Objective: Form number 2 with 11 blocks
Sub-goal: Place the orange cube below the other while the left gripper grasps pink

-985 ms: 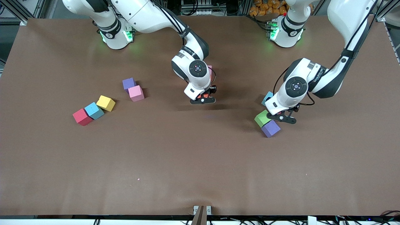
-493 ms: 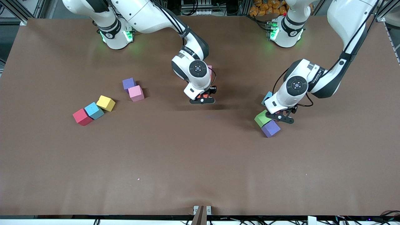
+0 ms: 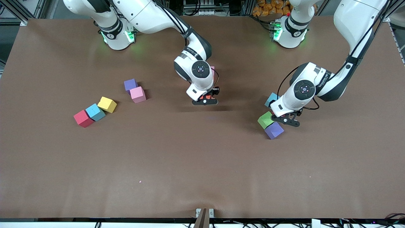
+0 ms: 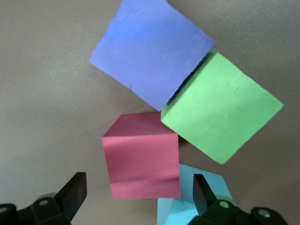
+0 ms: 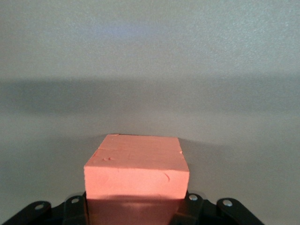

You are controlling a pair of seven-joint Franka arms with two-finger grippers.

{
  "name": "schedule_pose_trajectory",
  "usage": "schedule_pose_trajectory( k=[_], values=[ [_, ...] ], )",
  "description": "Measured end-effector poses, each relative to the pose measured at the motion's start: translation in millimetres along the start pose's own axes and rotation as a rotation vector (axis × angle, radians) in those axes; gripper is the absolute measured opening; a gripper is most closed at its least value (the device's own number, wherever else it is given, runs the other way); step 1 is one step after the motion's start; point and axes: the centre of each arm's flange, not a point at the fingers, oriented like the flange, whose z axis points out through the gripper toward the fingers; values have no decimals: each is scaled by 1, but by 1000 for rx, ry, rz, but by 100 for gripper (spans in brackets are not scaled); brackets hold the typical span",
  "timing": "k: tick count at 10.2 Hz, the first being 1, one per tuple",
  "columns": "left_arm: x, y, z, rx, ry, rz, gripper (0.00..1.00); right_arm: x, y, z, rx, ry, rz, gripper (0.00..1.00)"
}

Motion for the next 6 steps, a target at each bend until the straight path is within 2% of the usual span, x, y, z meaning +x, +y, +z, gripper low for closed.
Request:
schedule_pose_trajectory(
  k=[4, 5, 6],
  values=[
    [2, -4, 7, -21, 6, -9, 100, -2, -2, 1, -2, 0, -2, 64],
    [2, -3, 8, -25, 8, -9, 100, -2, -2, 1, -3, 0, -2, 72],
    [3, -3, 9, -27, 10, -9, 100, -3, -2, 1, -4, 0, -1, 85]
  ],
)
